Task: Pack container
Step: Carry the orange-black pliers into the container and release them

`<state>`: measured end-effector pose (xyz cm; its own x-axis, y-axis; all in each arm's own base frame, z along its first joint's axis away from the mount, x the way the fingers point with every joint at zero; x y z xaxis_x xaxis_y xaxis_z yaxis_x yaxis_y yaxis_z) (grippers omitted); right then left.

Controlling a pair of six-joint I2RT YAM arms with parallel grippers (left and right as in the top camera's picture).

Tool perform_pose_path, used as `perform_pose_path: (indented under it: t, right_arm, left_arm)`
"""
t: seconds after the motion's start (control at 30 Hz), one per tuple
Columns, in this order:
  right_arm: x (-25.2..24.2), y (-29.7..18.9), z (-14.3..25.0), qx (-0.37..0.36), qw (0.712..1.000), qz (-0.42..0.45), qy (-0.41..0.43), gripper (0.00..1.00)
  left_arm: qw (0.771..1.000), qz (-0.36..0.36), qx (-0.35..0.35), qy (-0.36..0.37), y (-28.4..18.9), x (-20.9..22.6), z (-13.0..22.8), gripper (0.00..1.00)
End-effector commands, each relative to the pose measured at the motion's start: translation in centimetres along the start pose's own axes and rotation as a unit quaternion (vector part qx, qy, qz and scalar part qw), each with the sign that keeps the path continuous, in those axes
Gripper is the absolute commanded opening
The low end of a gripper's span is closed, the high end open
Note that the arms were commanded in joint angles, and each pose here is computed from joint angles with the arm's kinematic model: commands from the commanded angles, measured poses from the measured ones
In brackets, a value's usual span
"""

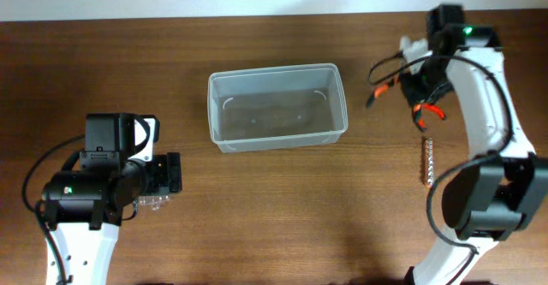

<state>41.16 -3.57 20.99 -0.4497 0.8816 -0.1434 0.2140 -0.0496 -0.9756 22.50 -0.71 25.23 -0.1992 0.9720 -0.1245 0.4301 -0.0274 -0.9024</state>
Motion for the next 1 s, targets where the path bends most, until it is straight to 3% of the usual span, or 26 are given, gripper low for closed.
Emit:
perform_pose_path:
  t: [0.0, 0.37, 0.5, 0.97]
  right_arm:
    - [1.1, -5.8, -2.2, -0.069, 0.997, 0.026, 0.011, 0.04]
    - [15.1, -8.8, -8.8, -0.139, 0.967, -0.002, -0.212, 0.04]
    - [16.5, -8.1, -10.1, -0.152, 0.962, -0.005, -0.227, 0.04]
    - [18.5, 1.9, -11.0, -0.054, 0.968, -0.078, -0.235, 0.04]
  left_arm:
    - [1.000, -0.002, -0.002, 0.007, 0.0, 0.0, 0.1, 0.84]
    - [1.000, -0.002, -0.002, 0.007, 0.0, 0.0, 0.1, 0.84]
    - [1.000, -0.002, -0.002, 0.007, 0.0, 0.0, 0.1, 0.84]
    - [1.000, -0.002, 0.000, 0.007, 0.0, 0.0, 0.1, 0.84]
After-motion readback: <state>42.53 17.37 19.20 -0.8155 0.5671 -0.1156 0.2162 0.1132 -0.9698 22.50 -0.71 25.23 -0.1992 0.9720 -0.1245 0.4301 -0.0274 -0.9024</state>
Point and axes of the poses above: each gripper's point midway between its finger pads, its own y axis out along the fingers, its own x axis along the line the jaws close on, z = x × y, the point moved 5 cm from there along -y, back along the fingers, and after that the axes turned 12 degrees about -y, right-handed, at the moved point
